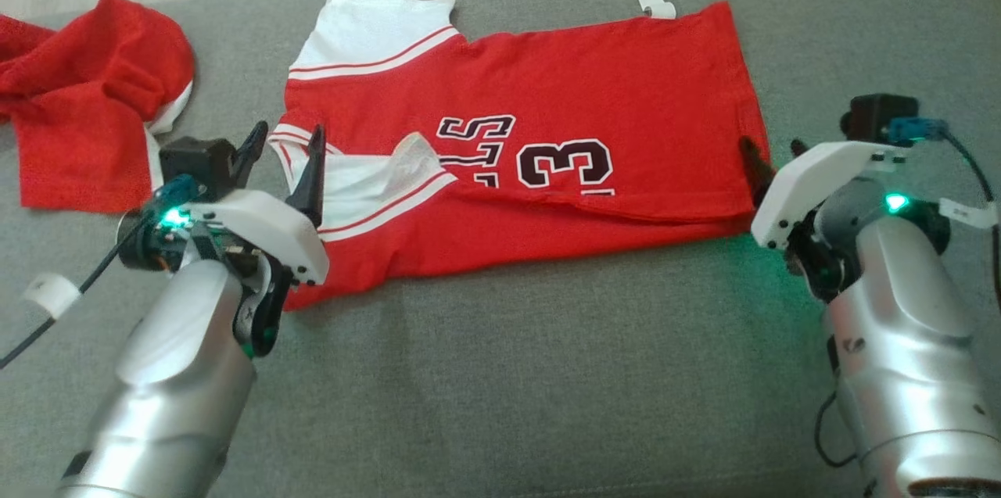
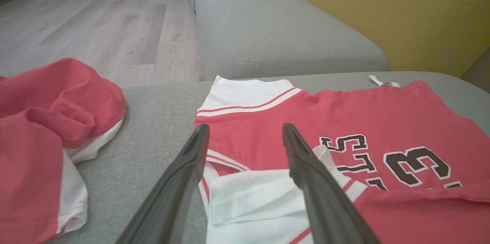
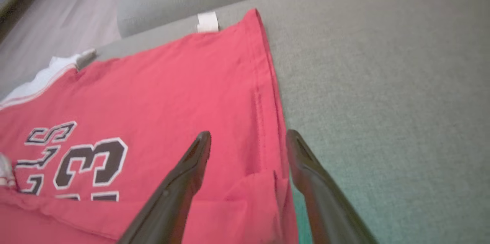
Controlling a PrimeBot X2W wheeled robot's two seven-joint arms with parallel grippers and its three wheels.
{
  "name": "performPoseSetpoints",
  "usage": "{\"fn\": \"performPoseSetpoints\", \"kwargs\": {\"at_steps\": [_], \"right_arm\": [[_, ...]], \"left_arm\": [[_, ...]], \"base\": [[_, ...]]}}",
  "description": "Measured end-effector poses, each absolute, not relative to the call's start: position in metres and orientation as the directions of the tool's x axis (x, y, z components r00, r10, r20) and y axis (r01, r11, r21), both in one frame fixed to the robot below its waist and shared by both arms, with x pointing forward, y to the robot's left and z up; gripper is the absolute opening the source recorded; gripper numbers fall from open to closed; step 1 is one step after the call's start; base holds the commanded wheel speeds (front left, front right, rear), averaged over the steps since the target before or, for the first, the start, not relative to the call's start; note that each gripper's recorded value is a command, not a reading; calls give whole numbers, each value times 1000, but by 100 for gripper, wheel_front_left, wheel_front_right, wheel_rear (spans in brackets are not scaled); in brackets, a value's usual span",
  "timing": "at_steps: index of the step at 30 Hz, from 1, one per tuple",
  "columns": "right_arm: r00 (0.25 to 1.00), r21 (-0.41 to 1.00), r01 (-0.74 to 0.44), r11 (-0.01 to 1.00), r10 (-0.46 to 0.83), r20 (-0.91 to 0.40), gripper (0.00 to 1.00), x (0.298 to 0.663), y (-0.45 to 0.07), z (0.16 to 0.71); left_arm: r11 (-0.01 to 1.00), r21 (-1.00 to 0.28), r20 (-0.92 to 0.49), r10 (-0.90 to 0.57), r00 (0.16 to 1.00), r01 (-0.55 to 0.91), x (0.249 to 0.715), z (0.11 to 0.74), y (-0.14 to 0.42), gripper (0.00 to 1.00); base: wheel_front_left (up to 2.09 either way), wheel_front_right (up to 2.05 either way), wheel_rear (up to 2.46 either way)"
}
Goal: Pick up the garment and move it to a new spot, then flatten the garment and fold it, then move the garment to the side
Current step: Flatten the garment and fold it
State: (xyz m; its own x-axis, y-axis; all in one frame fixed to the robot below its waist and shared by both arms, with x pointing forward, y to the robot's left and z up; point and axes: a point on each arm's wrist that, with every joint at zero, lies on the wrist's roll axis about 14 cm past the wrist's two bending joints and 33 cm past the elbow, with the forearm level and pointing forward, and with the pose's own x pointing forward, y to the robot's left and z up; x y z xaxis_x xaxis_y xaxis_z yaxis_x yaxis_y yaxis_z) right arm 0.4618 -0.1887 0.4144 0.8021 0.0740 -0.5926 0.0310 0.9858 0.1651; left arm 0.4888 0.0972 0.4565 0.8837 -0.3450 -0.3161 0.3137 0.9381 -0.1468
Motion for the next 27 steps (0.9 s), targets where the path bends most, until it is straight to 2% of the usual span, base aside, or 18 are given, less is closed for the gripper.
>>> {"fn": "performPoseSetpoints", "kwargs": {"at_steps": [11,19,27], "right_arm": [[933,151,45,988,13,-360,100,475,-202,469],[941,124,68,990,-22,-337,100,427,-212,449],[948,157,90,984,-37,-315,100,396,-217,443]], "left_arm": [[929,-169,-221,-361,906,329,469,478,106,100],[938,-254,-226,-293,929,235,405,455,118,100],[943,-284,-252,-248,935,174,383,441,118,100]], "base": [[0,0,0],[0,0,0],[0,0,0]]}}
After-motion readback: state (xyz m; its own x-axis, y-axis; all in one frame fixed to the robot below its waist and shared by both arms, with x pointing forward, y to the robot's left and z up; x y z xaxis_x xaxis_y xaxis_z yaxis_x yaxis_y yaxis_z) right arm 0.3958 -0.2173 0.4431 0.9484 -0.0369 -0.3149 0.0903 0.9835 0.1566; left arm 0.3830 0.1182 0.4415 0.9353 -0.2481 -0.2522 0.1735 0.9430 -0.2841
